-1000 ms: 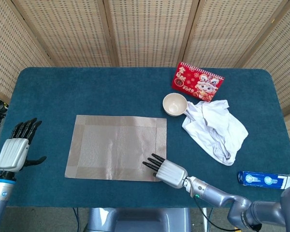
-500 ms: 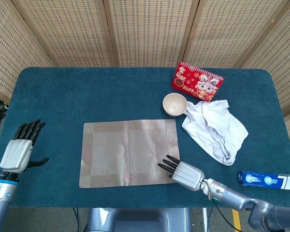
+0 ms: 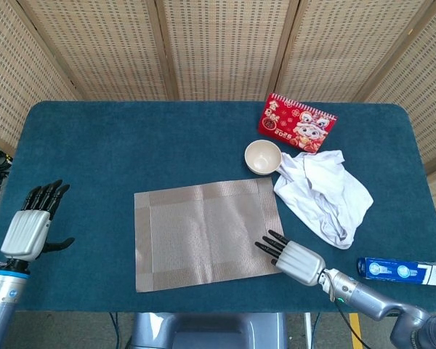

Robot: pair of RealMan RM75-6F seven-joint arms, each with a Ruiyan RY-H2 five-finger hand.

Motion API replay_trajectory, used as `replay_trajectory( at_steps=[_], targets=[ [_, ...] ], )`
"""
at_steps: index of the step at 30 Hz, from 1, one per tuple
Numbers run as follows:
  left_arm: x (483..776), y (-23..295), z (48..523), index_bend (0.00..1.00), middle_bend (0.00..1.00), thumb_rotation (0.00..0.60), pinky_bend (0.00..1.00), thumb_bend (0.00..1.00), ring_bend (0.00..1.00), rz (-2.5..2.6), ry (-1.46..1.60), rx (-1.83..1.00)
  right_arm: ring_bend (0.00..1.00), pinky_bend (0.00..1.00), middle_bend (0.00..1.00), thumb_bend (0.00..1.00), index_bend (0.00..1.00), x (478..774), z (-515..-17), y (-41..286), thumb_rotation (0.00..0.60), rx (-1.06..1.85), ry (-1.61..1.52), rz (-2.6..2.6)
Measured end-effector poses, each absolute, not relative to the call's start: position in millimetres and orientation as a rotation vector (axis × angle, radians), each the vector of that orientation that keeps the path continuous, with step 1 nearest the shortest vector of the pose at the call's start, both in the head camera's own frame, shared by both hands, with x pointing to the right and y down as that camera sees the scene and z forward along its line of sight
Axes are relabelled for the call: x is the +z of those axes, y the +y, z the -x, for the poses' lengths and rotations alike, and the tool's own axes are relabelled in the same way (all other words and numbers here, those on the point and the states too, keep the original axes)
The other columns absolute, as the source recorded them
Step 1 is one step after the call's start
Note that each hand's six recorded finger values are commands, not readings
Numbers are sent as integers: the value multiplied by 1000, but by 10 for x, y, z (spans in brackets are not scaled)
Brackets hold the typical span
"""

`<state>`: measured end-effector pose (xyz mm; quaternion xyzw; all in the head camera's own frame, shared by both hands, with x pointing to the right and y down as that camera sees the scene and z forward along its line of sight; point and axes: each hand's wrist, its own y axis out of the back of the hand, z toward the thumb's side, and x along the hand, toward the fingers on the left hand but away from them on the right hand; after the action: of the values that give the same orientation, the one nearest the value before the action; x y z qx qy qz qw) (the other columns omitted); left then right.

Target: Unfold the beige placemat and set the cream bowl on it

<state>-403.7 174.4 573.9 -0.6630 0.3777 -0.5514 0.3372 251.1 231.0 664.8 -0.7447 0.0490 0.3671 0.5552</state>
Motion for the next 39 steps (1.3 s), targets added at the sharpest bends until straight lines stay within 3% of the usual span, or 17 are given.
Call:
replay_trajectory(
  at_steps=[8,10,12,14,16,22,29,39],
  targets=[
    [5735,1747,4031,0,0,600,0,0,0,1728,984,-1436,0,0,68,655,670,6629,-2497,2418,600,860,106,1792],
    [5736,1748,4031,0,0,600,0,0,0,1729,984,-1437,0,0,54,637,618,6625,-2474,2429,600,854,105,1791],
    [5733,1748,4034,0,0,600,0,0,0,1729,985,-1437,0,0,22,522,428,6616,-2449,2438,600,851,97,1798],
    [5731,1745,4038,0,0,600,0,0,0,1729,988,-1436,0,0,0,280,191,6605,-2429,2443,600,851,91,1806],
    [5728,1741,4045,0,0,600,0,0,0,1729,992,-1437,0,0,0,155,136,6587,-2421,2424,600,850,83,1801],
    [5724,1732,4060,0,0,600,0,0,0,1731,998,-1438,0,0,0,91,138,6422,-2320,2130,600,837,-57,1766],
    [5716,1714,4094,0,0,600,0,0,0,1727,1012,-1442,0,0,0,89,217,6260,-2226,1469,600,888,-252,1714],
    [5753,1663,4187,0,0,600,0,0,0,1707,1033,-1479,0,0,0,89,259,6697,-2087,473,600,1179,-468,1721]
  ],
)
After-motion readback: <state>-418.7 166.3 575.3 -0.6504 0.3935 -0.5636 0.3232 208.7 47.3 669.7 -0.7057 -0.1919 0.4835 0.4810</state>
